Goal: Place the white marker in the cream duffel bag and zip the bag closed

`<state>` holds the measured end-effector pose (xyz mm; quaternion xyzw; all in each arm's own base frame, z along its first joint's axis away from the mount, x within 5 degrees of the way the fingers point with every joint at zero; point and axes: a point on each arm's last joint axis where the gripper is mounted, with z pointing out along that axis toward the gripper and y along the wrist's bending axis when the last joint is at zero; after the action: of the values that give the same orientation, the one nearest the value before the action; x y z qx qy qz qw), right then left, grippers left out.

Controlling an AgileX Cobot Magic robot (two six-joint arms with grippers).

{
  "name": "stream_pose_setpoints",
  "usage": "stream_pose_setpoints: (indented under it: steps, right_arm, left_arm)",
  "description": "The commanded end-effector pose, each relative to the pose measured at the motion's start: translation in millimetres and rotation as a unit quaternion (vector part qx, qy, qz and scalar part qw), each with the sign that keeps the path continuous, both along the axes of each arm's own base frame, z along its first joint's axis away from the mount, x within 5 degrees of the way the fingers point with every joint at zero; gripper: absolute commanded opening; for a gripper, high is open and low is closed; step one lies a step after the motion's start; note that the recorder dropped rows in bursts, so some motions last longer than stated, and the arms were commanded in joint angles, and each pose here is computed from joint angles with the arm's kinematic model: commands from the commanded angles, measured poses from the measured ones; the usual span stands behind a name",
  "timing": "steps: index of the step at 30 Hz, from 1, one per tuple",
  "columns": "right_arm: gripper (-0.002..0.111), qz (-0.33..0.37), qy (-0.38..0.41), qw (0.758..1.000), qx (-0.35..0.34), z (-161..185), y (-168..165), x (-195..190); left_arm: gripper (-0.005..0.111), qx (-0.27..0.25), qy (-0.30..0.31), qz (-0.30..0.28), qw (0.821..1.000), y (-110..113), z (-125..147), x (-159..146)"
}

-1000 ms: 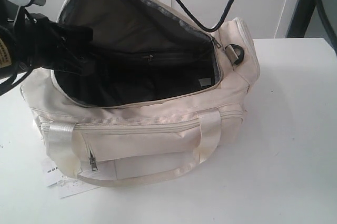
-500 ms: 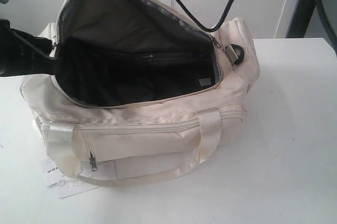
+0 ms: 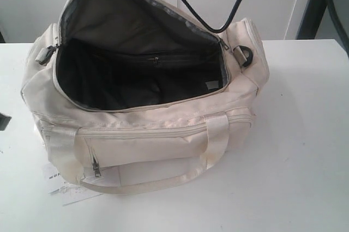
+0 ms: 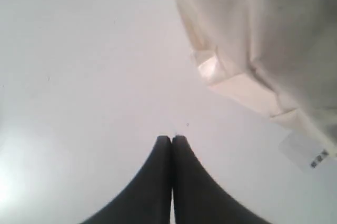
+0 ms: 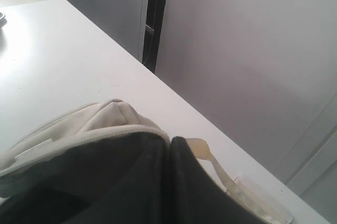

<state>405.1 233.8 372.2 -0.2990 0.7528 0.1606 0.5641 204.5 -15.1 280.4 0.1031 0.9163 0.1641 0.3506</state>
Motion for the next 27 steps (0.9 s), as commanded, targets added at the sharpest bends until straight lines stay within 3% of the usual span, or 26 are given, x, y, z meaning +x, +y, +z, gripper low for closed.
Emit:
stream_pose_setpoints:
  steps: [1, 7, 11, 16, 19, 24, 27]
  right_arm:
    - [0.000, -0.009, -0.011, 1.000, 0.012, 7, -4, 1]
    - [0.000, -0.009, -0.011, 1.000, 0.012, 7, -4, 1]
    - [0.000, -0.009, -0.011, 1.000, 0.012, 7, -4, 1]
    - [0.000, -0.009, -0.011, 1.000, 0.012, 7, -4, 1]
    - [0.000, -0.009, -0.011, 1.000, 0.012, 7, -4, 1]
    - [0.000, -0.009, -0.011, 1.000, 0.012, 7, -4, 1]
    - [0.000, -0.009, -0.011, 1.000, 0.012, 7, -4, 1]
  left_arm:
    - [0.000, -0.035, 0.031, 0.045, 0.998, 14, -5, -4]
    - [0.000, -0.137, 0.051, 0.018, 0.989, 9, -10, -3]
    - [0.000, -0.216, 0.033, 0.004, 0.976, -4, -4, -5]
    - [0.000, -0.281, 0.020, -0.045, 0.958, -17, 6, -11]
    - [0.000, -0.289, 0.013, -0.066, 0.955, -20, 10, -12]
    - [0.000, -0.315, -0.024, -0.014, 0.949, -7, 33, 8]
    - [0.000, -0.347, 0.004, 0.023, 0.937, 7, 44, 31]
